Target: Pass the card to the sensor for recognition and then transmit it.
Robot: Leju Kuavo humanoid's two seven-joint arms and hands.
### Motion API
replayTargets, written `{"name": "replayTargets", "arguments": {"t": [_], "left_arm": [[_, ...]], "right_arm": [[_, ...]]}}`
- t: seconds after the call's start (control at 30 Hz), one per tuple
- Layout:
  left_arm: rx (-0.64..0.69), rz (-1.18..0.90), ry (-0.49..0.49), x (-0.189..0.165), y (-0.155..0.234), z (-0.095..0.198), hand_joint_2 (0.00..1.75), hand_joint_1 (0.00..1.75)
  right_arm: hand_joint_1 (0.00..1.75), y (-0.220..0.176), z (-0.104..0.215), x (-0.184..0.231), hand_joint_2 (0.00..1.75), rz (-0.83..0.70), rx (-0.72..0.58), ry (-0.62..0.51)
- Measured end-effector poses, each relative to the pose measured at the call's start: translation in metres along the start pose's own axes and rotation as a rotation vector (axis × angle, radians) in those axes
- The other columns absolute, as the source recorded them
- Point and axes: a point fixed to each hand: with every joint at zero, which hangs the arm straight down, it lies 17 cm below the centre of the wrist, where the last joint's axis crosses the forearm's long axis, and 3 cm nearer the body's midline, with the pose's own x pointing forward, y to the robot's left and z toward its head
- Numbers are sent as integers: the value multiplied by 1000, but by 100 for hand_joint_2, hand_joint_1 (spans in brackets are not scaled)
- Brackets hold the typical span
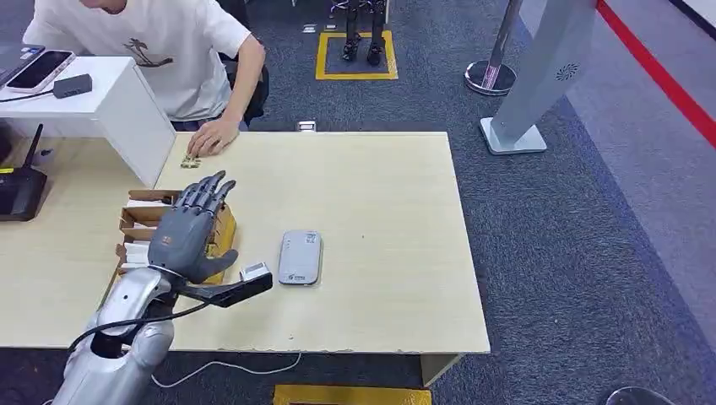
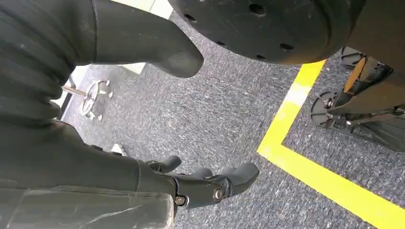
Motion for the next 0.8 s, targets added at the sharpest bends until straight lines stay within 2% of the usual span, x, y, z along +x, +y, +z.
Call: {"name": "replayTargets", "arguments": {"t": [0.33, 0.8], "left_arm": [[-83, -90, 82, -29, -31, 41, 175, 0], [-102, -179, 206, -56, -44, 95, 175, 0]], "right_arm": [[0, 1, 0, -2, 175, -31, 3, -1], [0, 1, 0, 0, 175, -66, 3, -10]]}}
